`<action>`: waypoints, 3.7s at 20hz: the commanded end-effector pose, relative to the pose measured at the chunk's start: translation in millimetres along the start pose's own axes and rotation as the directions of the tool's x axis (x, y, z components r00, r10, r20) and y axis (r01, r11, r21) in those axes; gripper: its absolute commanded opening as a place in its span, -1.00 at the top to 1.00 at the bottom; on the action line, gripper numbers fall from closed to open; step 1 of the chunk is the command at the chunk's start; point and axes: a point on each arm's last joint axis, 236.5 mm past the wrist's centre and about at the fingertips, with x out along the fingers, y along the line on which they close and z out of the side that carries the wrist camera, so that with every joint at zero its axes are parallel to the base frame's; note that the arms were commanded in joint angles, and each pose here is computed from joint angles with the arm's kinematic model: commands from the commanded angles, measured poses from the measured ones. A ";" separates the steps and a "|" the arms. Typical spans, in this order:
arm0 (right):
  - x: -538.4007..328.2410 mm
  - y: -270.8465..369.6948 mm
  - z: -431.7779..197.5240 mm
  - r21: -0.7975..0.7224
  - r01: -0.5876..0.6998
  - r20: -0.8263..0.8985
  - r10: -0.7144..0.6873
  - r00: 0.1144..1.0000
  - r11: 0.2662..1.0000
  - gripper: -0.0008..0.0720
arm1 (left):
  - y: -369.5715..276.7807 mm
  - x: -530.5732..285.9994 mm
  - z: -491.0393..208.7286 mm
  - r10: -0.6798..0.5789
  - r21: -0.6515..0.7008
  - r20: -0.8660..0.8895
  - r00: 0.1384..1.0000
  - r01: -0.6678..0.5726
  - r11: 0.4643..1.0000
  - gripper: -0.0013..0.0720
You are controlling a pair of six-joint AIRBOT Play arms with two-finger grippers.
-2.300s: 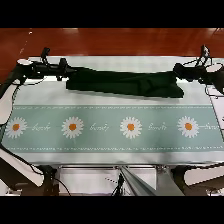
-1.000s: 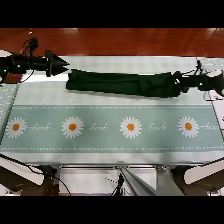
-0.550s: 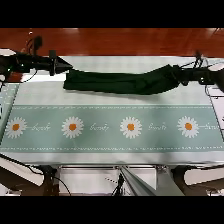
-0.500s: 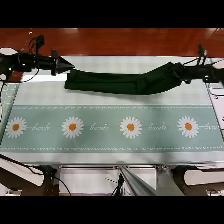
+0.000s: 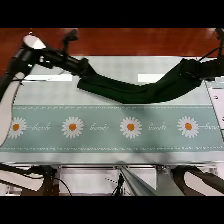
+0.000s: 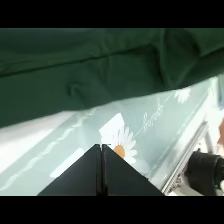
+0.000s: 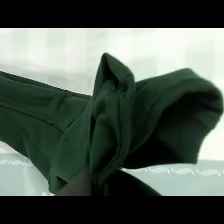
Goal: Fold the shirts.
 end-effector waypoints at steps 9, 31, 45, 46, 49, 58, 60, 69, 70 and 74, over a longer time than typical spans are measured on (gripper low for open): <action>-72.0 20.4 -49.3 -0.035 0.139 -0.011 -0.140 0.990 0.990 0.91 | -81.1 134.0 -59.7 -0.004 0.169 -0.116 0.993 0.023 0.985 0.92; -118.0 3.4 -73.8 0.001 0.237 0.010 -0.237 0.971 0.971 0.91 | -179.6 252.4 -136.4 -0.294 -0.021 -0.186 0.937 0.296 0.955 0.93; 10.4 61.5 -35.5 -0.251 0.136 -0.017 -0.145 0.989 0.958 0.91 | -27.7 -173.6 38.6 0.022 0.089 0.417 0.909 -0.065 0.994 0.93; 29.9 74.3 -35.4 -0.252 0.097 -0.029 -0.108 0.994 0.963 0.91 | -28.3 -204.7 34.9 0.051 0.076 0.463 0.885 -0.097 0.992 0.93; 82.4 116.7 -43.2 -0.234 -0.026 -0.068 0.010 0.998 0.972 0.91 | -44.9 -273.0 16.1 0.120 0.066 0.567 0.815 -0.191 0.979 0.93; 177.3 196.9 -106.1 -0.174 -0.178 -0.185 0.145 0.972 0.969 0.90 | -100.6 -279.3 -19.9 0.098 0.166 0.548 0.830 -0.223 0.961 0.93; 185.5 217.0 -110.4 -0.148 -0.224 -0.170 0.198 0.965 0.963 0.83 | -100.6 -267.6 -22.8 0.082 0.169 0.524 0.848 -0.198 0.965 0.93; 121.4 137.8 -83.8 -0.327 -0.054 -0.184 -0.008 0.983 0.943 -0.22 | -70.2 -264.6 -21.2 0.121 0.097 0.534 0.837 -0.204 0.974 0.93; 101.7 97.6 -76.1 -0.367 0.058 -0.179 -0.132 0.975 0.928 -0.22 | -66.2 -269.5 -19.8 0.132 0.085 0.547 0.827 -0.212 0.974 0.93; 9.9 -59.8 -69.3 -0.404 0.431 -0.228 -0.545 0.807 0.807 -0.21 | -58.7 -277.7 -20.1 0.151 0.062 0.560 0.814 -0.223 0.973 0.92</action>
